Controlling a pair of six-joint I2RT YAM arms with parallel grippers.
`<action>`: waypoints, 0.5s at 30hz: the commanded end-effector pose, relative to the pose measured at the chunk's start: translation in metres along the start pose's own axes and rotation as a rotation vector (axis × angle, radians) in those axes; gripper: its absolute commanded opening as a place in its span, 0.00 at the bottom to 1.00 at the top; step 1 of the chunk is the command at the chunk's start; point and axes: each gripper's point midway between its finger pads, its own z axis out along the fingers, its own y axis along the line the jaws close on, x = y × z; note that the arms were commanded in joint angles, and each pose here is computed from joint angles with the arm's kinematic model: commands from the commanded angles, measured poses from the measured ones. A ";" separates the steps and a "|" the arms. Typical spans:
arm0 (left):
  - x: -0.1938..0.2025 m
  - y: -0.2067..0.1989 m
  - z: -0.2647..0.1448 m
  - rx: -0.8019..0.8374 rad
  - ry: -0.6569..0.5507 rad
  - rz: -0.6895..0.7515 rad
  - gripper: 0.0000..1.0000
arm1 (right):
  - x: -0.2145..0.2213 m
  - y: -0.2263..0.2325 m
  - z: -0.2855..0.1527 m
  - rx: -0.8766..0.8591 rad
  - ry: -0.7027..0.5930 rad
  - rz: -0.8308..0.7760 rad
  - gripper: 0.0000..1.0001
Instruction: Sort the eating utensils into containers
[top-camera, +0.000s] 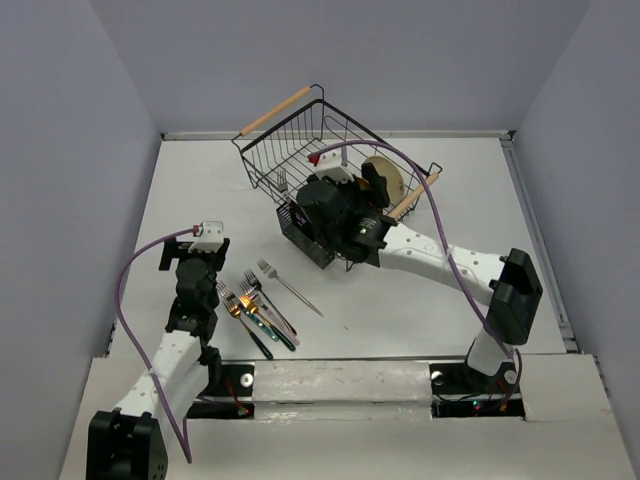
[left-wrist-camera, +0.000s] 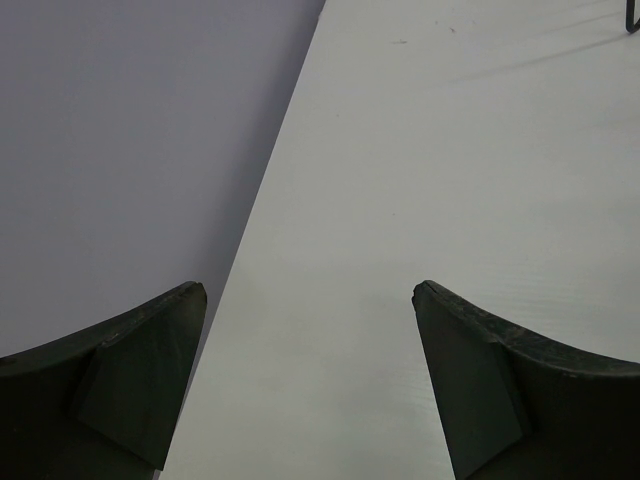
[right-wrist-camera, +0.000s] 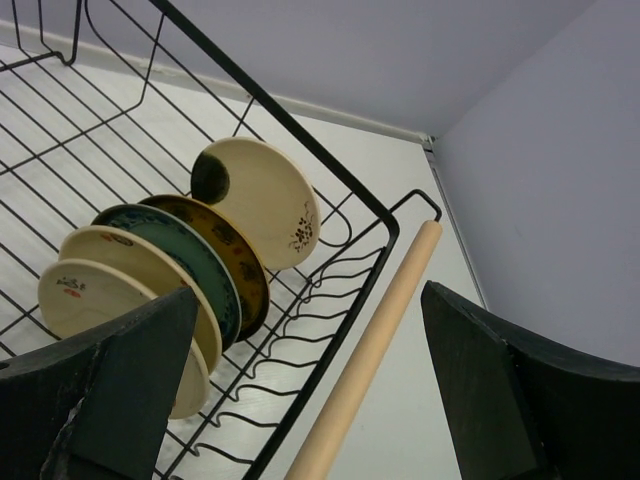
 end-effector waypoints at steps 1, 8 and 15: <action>-0.018 0.010 0.001 -0.042 -0.059 -0.033 0.99 | -0.003 -0.019 -0.009 0.040 -0.012 0.045 0.99; -0.017 0.010 0.002 -0.040 -0.054 -0.029 0.99 | -0.038 -0.018 -0.021 -0.065 -0.054 0.094 0.96; -0.017 0.009 0.002 -0.039 -0.053 -0.030 0.99 | -0.091 0.072 -0.128 -0.789 -0.245 0.069 0.94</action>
